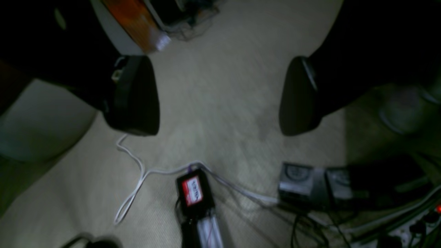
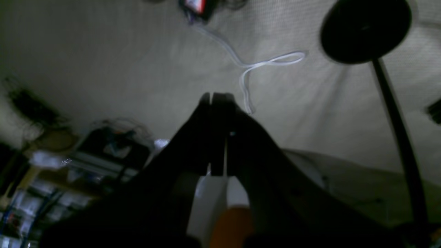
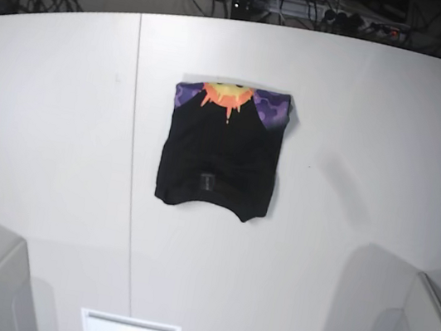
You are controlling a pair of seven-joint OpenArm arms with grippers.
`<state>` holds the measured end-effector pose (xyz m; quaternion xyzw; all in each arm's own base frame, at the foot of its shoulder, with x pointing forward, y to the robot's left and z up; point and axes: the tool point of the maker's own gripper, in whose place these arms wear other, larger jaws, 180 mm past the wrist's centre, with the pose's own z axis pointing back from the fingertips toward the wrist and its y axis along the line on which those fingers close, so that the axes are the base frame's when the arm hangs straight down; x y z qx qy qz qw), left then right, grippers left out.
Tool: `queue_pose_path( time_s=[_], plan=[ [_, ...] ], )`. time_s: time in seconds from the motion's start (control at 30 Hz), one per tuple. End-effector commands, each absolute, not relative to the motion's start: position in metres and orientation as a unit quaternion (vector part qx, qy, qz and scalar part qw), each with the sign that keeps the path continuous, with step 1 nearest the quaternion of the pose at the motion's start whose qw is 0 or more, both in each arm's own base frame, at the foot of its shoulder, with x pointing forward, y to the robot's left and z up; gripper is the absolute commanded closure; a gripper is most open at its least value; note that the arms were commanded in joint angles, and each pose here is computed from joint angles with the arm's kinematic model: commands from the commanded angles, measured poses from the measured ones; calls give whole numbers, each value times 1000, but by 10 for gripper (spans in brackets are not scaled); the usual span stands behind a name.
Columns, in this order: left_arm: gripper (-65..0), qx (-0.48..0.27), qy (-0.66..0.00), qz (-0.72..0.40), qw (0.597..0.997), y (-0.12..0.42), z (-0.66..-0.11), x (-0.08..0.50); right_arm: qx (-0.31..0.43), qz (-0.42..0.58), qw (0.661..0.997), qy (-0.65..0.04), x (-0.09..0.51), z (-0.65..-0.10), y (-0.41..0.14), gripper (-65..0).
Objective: Fold the T-shirt properly
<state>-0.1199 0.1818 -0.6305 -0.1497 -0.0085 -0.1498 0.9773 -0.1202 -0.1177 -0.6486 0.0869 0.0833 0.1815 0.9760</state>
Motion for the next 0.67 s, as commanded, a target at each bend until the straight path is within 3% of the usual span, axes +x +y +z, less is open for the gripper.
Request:
queue_pose_path(
  time_s=[0.0, 0.2, 0.63],
  plan=[
    [-517, -143, -29, -145, 979, 188, -631, -106, 75, 178, 978, 78, -122, -650, -127, 0],
    [-520, -140, -59, -156, 976, 187, -637, -67, 74, 168, 983, 1, -110, -652, -124, 0],
    [-525, -139, -64, -157, 976, 189, -637, -61, 70, 168, 983, -12, -97, -653, -126, 0]
  ],
)
